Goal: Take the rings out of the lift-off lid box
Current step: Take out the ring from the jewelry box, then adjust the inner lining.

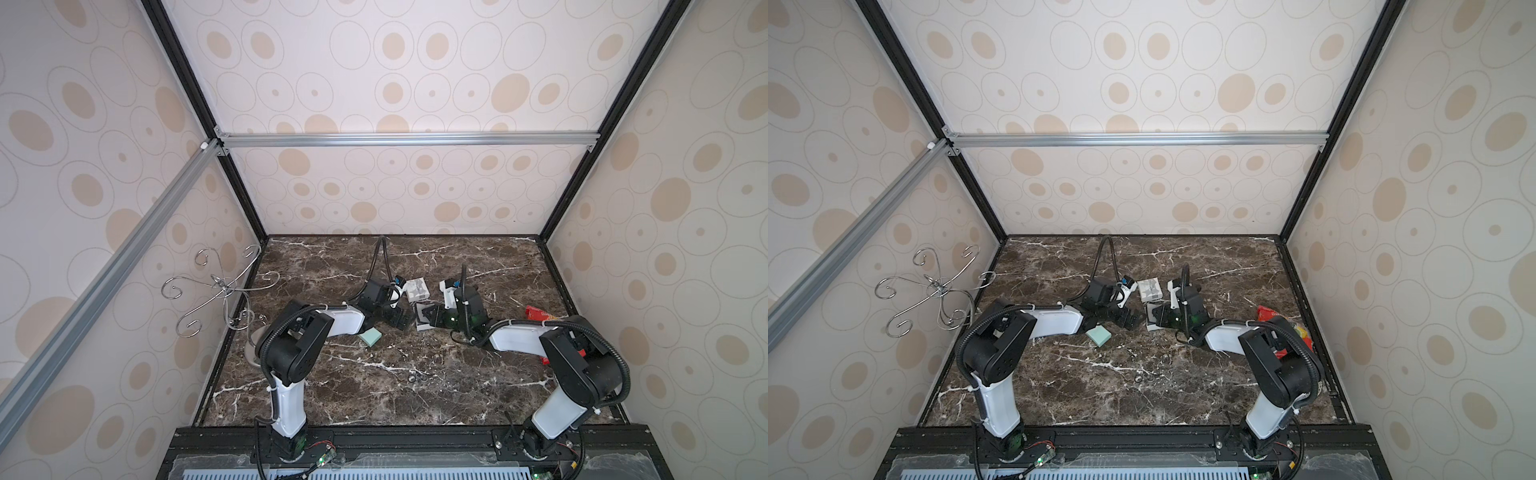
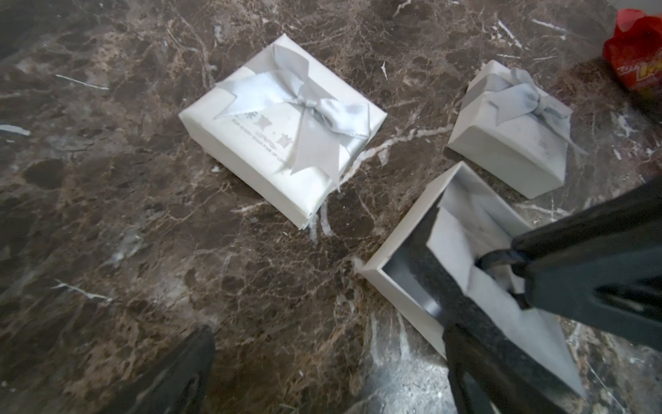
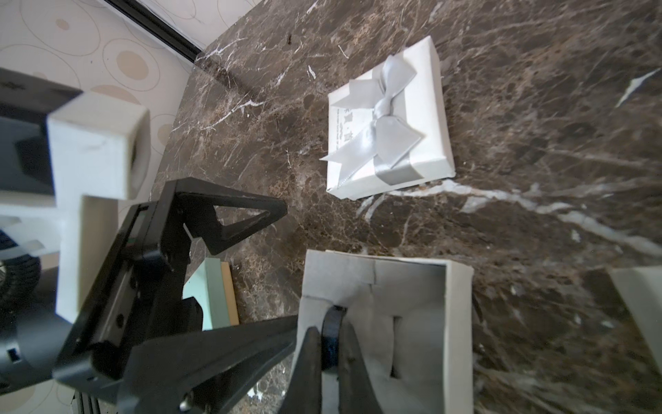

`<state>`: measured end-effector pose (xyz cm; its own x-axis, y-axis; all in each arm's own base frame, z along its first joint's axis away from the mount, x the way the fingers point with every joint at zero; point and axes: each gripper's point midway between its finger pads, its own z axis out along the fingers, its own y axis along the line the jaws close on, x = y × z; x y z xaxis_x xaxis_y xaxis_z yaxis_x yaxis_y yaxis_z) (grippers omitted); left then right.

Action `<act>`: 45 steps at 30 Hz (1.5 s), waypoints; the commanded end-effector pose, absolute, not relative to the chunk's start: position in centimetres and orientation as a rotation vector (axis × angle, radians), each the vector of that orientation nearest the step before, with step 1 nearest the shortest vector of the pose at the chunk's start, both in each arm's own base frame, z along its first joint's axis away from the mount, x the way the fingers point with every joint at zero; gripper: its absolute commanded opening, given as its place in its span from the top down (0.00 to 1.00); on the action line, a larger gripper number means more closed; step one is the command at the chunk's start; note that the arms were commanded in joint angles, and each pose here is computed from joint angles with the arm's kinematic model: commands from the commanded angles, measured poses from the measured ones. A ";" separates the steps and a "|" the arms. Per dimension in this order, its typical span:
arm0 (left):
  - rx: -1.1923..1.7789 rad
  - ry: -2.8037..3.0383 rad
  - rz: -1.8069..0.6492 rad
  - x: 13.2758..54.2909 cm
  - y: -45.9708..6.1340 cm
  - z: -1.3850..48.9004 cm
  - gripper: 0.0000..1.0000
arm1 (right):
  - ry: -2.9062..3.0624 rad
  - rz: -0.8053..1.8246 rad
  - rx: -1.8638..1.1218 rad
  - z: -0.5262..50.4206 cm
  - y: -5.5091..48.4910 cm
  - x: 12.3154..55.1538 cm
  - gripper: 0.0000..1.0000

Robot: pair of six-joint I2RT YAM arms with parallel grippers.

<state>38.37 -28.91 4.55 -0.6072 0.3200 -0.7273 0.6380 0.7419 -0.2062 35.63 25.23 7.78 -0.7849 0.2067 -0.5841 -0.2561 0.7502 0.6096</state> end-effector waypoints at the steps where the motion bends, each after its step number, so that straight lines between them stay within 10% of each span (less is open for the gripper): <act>1: 0.730 2.222 -0.571 39.4 -29.0 5.4 0.01 | 2.263 0.946 -0.035 8.8 25.2 35.8 1.00; 45: 0.765 2.201 -0.575 40.0 -31.4 6.6 0.01 | 2.390 0.814 -0.022 4.9 24.3 36.0 1.00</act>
<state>39.48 -30.41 5.83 -0.5785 0.3422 -0.7404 0.6593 0.7307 -0.1774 35.59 24.45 5.12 -0.8167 0.1765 -0.5494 -0.2082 0.7978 0.5658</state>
